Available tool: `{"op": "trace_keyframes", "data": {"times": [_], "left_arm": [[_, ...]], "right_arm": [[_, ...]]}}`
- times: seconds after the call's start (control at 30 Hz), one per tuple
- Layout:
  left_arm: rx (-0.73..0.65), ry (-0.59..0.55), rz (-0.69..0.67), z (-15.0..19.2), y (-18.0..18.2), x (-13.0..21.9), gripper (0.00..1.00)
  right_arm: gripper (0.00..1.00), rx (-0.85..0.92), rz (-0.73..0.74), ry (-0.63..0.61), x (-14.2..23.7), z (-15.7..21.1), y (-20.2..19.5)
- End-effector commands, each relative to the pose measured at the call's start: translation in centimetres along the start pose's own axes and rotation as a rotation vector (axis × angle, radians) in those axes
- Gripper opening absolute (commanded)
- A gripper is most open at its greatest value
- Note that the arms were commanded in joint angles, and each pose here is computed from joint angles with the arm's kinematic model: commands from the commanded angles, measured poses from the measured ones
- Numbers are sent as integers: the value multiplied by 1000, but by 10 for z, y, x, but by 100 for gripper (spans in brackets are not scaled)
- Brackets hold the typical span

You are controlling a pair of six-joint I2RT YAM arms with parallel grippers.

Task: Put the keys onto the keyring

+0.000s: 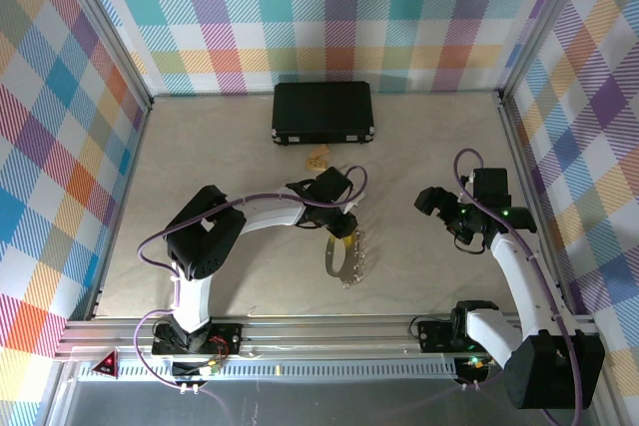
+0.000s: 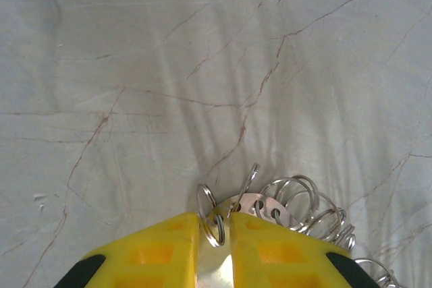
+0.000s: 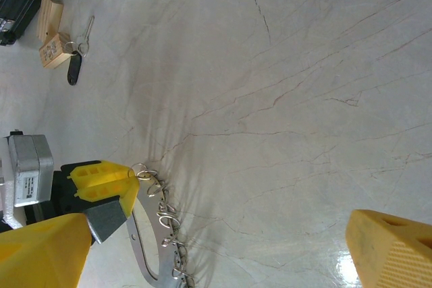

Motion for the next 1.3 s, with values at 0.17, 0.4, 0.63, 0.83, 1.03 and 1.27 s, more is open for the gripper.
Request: {"op": "trace_keyframes", "data": {"times": [0.17,0.4,0.63,0.83,1.03,1.27], "left_arm": [[-26,-37,11,-10,-2,-5,21],[-25,-47,19,-12,-1,-8,21],[-17,-70,56,-16,-4,-10,20],[-19,-71,78,-17,-5,-13,20],[-24,-66,74,-15,-5,-14,16],[-27,-70,75,-14,-5,-11,8]], "right_arm": [[97,30,5,-18,10,-2,5],[97,31,6,-21,11,-1,6],[97,37,13,-26,14,0,5],[97,39,14,-26,14,0,6],[97,46,21,-31,16,-1,6],[97,53,24,-38,19,-1,7]]}}
Point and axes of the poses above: each hand's point on the last joint's axis, 136 mm out from that joint toward the fingers, its own x axis back along the fingers, its own y axis along the line the jaws close on, z = x × y, the point moved 10 cm from there along x, back along the fingers, and after that the axes turned 8 degrees about x, right-handed, at the moved point
